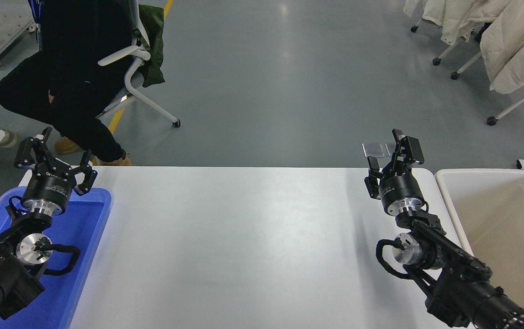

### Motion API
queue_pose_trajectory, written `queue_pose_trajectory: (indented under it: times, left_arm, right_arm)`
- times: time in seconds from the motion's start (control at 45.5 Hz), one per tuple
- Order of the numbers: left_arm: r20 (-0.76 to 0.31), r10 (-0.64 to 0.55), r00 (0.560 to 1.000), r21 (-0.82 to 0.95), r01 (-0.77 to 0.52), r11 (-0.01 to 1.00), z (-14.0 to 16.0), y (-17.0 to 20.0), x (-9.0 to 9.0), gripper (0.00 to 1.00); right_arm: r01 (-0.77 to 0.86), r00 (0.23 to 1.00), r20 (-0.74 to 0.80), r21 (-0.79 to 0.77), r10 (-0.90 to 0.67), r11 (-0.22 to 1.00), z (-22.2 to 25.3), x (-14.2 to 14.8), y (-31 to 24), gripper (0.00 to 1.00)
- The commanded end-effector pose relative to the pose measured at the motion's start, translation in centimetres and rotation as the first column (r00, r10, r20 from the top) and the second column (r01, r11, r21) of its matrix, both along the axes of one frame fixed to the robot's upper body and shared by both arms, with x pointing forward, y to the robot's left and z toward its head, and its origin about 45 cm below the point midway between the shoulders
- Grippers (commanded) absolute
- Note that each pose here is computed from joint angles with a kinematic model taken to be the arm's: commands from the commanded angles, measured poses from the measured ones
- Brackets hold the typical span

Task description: Clean the table surface

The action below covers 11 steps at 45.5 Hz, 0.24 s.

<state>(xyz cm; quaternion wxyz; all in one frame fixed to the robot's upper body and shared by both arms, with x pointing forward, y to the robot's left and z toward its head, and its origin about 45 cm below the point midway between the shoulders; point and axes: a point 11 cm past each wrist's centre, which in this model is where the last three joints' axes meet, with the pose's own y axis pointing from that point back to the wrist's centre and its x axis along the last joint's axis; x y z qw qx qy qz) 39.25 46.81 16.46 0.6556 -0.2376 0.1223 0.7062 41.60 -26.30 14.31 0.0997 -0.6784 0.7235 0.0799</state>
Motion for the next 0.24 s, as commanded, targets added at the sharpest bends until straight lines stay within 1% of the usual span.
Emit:
queue_pose_trajectory:
  times: [0.0, 0.22]
  left_arm:
    - [0.001, -0.001, 1.0, -0.001, 0.001, 1.0, 0.01, -0.04, 0.02, 1.0]
    - [0.0, 0.0, 1.0, 0.0, 0.0, 1.0, 0.0, -0.03, 0.02, 1.0]
  right_arm:
    - [-0.004, 1.0, 0.0, 0.003, 0.004, 1.0, -0.18, -0.18, 0.32, 1.0]
    - [0.002, 1.0, -0.005, 0.013, -0.002, 1.0, -0.31, -0.19, 0.32, 1.0]
